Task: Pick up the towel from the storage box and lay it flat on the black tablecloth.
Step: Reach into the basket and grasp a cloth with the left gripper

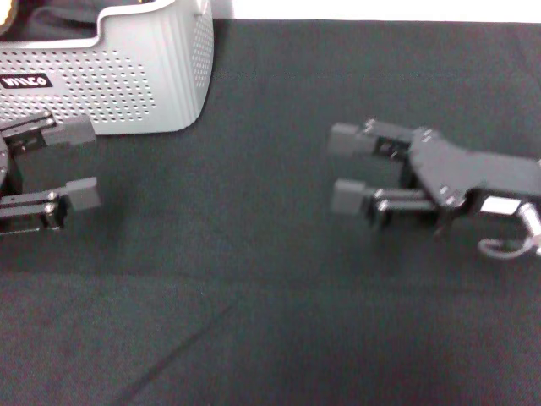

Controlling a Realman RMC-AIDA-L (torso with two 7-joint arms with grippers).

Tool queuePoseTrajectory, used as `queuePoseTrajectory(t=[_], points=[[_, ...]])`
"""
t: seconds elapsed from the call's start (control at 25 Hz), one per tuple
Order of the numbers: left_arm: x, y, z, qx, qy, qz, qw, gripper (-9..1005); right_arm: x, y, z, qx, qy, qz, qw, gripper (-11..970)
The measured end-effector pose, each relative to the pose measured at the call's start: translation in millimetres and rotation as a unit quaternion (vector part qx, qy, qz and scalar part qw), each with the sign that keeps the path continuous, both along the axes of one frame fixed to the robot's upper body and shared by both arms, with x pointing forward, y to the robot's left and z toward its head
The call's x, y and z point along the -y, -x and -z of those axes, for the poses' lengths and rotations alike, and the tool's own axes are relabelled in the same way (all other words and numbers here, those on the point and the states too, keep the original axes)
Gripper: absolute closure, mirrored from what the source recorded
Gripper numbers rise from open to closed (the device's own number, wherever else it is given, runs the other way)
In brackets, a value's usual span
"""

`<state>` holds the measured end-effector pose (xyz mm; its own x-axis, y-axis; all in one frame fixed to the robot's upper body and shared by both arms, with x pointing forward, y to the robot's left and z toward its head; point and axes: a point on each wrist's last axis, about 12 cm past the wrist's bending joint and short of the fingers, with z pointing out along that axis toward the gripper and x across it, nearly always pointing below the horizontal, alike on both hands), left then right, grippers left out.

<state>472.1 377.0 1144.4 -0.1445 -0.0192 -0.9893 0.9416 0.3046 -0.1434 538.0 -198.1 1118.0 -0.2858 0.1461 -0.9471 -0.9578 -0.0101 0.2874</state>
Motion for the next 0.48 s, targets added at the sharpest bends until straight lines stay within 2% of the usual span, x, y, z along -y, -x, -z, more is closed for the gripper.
queuePoseTrajectory(t=[0.16, 0.48], points=[[-3, -6.4, -7.7, -0.018, -0.011, 0.014, 1.000, 183, -18, 3.2, 6.6, -0.007, 0.013, -0.018, 1.000, 119], [10, -12.1, -5.9, -0.048, -0.026, 0.058, 0.997, 188, -50, 3.8, 11.2, -0.004, 0.034, -0.042, 0.999, 119]])
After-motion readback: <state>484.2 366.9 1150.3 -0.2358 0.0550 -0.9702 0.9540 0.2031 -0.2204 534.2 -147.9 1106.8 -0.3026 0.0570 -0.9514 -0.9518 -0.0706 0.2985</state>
